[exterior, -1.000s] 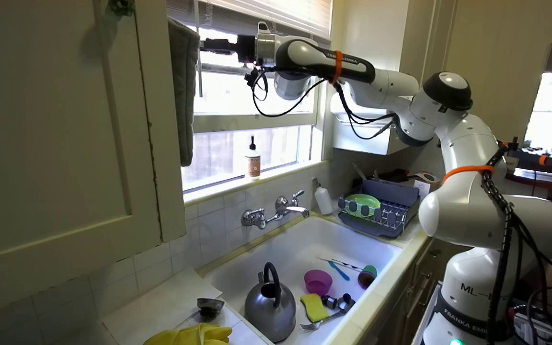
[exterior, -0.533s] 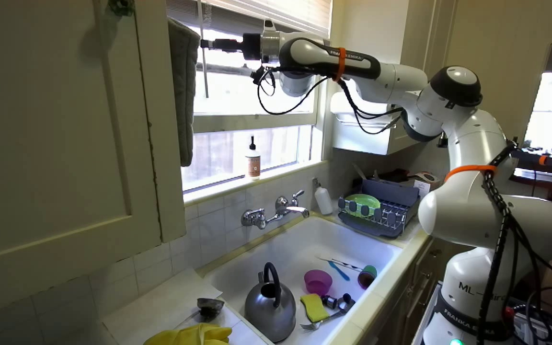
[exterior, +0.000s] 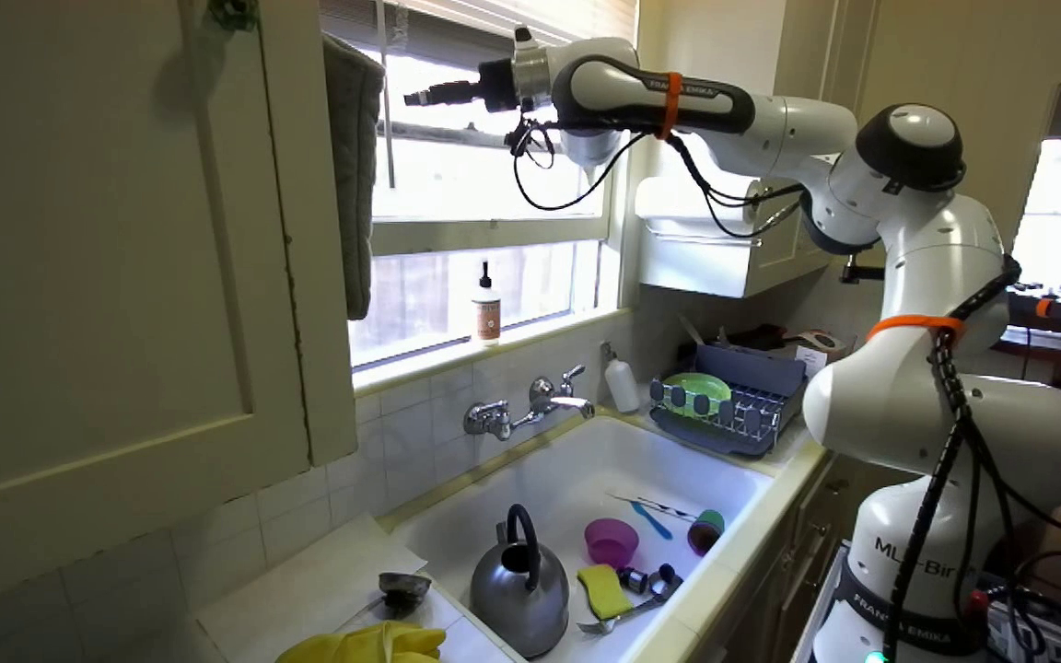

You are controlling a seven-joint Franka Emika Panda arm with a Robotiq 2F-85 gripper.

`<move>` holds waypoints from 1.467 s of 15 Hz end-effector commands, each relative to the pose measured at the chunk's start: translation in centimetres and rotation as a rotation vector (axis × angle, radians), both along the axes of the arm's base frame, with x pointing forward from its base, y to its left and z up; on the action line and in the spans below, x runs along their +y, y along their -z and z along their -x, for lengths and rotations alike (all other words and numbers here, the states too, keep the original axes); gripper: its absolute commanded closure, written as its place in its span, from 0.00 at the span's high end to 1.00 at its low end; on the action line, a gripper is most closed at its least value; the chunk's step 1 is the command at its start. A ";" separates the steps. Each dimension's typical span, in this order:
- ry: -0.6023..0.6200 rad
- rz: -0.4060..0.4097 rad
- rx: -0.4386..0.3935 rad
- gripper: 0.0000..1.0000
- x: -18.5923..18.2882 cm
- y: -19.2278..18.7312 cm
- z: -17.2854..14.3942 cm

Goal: Pull the curtain string

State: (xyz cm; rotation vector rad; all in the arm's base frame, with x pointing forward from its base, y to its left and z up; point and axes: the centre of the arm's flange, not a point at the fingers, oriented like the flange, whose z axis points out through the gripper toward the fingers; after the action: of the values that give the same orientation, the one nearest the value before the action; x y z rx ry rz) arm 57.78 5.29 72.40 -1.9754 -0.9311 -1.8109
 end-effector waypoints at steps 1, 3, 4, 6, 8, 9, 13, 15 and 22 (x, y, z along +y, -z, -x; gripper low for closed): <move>-0.006 0.061 0.146 1.00 -1.0 -1.4 1.0; -0.065 0.058 0.183 1.00 -1.6 -1.9 1.8; -0.029 0.053 0.132 1.00 -0.9 -0.9 0.8; -0.048 0.052 0.154 1.00 -1.1 -1.7 1.3; -0.051 0.049 0.156 1.00 -1.1 -1.8 1.4; -0.051 0.048 0.156 1.00 -1.1 -1.8 1.4; -0.061 0.096 0.156 1.00 -0.6 -1.7 3.1; -0.064 0.112 0.142 1.00 -0.6 -2.0 4.1; -0.013 0.164 0.105 1.00 -2.4 -2.1 6.1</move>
State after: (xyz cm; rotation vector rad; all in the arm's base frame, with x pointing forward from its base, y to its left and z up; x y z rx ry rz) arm 53.35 3.38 75.59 -2.0874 -1.0490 -1.6629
